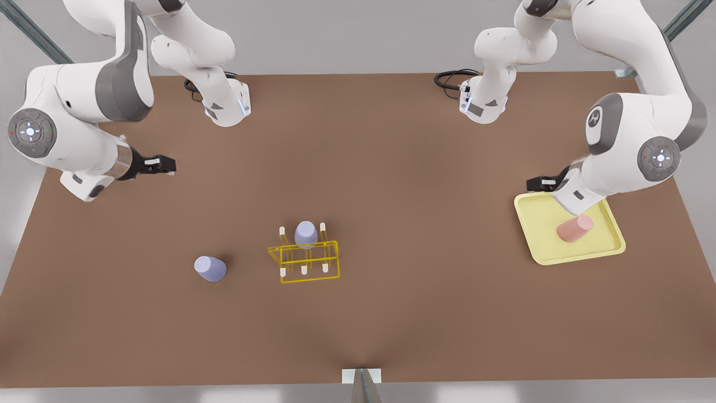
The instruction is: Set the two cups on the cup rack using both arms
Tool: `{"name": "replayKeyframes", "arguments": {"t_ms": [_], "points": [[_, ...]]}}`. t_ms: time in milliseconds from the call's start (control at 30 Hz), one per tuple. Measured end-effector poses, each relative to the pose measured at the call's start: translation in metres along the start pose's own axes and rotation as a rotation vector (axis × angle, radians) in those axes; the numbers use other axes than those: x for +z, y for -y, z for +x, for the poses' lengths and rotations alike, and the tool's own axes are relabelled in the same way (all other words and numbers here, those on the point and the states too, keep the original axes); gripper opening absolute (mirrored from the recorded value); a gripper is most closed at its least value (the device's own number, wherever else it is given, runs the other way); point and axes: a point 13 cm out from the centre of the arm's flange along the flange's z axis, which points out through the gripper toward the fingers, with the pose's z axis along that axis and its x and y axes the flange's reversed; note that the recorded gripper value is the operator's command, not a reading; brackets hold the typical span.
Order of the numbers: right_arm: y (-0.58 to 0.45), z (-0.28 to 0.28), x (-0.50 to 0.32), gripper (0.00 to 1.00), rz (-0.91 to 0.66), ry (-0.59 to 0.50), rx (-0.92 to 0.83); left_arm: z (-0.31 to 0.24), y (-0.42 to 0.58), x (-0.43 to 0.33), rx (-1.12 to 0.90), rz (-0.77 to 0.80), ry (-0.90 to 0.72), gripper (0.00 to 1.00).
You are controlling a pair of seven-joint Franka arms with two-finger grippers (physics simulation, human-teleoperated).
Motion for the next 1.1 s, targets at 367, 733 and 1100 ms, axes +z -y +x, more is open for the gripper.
{"name": "replayKeyframes", "arguments": {"t_ms": [367,733,1100], "points": [[0.030,-0.201,0.243,1.00,-0.002,0.028,0.016,-0.082,-0.230,0.145,-0.303,0.081,0.019,1.00],[0.026,-0.235,0.300,1.00,-0.025,0.198,0.025,-0.072,-0.274,0.232,-0.251,0.035,0.039,1.00],[0.020,-0.231,0.337,1.00,-0.018,0.185,0.010,-0.052,-0.273,0.284,-0.189,0.037,-0.026,1.00]]}}
